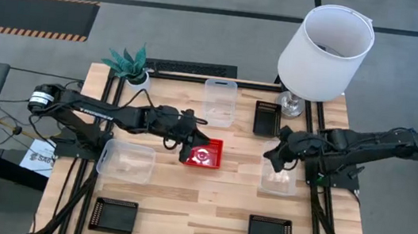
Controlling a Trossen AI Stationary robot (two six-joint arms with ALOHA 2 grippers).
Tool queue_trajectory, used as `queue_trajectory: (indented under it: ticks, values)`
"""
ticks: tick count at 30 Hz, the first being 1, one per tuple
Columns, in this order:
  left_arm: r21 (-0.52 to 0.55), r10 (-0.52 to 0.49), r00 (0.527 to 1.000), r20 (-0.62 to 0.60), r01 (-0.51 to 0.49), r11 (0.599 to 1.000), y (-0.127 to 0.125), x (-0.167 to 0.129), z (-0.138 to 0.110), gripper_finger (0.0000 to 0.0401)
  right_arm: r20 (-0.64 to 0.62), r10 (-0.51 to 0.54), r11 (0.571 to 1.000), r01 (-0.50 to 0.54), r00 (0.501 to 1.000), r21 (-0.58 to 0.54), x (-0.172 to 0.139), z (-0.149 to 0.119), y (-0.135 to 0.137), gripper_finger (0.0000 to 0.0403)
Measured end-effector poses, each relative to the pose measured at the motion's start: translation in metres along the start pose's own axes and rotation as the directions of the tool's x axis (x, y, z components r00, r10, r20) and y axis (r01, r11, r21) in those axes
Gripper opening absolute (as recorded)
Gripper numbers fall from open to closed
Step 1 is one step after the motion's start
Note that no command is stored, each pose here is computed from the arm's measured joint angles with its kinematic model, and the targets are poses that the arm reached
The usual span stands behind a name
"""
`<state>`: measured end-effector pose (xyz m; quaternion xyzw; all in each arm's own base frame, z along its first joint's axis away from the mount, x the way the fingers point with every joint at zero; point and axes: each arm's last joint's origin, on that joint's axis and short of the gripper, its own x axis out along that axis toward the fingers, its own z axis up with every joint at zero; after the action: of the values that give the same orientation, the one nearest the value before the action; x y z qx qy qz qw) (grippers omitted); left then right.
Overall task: Stack baskets by color
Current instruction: Stack the bottom left transparent bin on the top transparent bin
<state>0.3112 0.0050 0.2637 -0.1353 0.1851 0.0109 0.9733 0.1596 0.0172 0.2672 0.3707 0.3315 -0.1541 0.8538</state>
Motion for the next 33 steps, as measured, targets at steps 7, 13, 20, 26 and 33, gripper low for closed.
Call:
queue_trajectory:
  ticks: [7, 13, 20, 26, 33]
  values:
    - [0.173, 0.089, 0.900, -0.427, -0.016, 0.985, -0.015, -0.032, 0.033, 0.0138, 0.058, -0.002, 0.997, 0.007, 0.998, -0.077, -0.007, 0.014, 0.001, 0.0086]
    - [0.218, 0.258, 0.644, -0.720, -0.144, 0.965, -0.016, -0.079, 0.027, 0.0181, 0.080, -0.005, 0.991, 0.016, 0.997, -0.136, -0.008, 0.018, 0.000, 0.0117]
    - [0.265, 0.263, 0.448, -0.854, -0.059, 0.962, -0.007, -0.092, -0.010, 0.0189, 0.095, -0.022, 0.982, 0.040, 0.995, -0.184, -0.007, 0.020, -0.002, 0.0140]
    - [0.268, 0.242, 0.337, -0.910, 0.031, 0.963, 0.005, -0.085, -0.056, 0.0190, 0.086, -0.023, 0.981, 0.039, 0.996, -0.193, -0.006, 0.019, -0.001, 0.0143]
    - [0.287, 0.269, 0.309, -0.912, 0.011, 0.958, 0.017, -0.080, -0.095, 0.0190, 0.069, -0.002, 0.976, 0.017, 0.998, -0.216, -0.006, 0.015, 0.003, 0.0139]
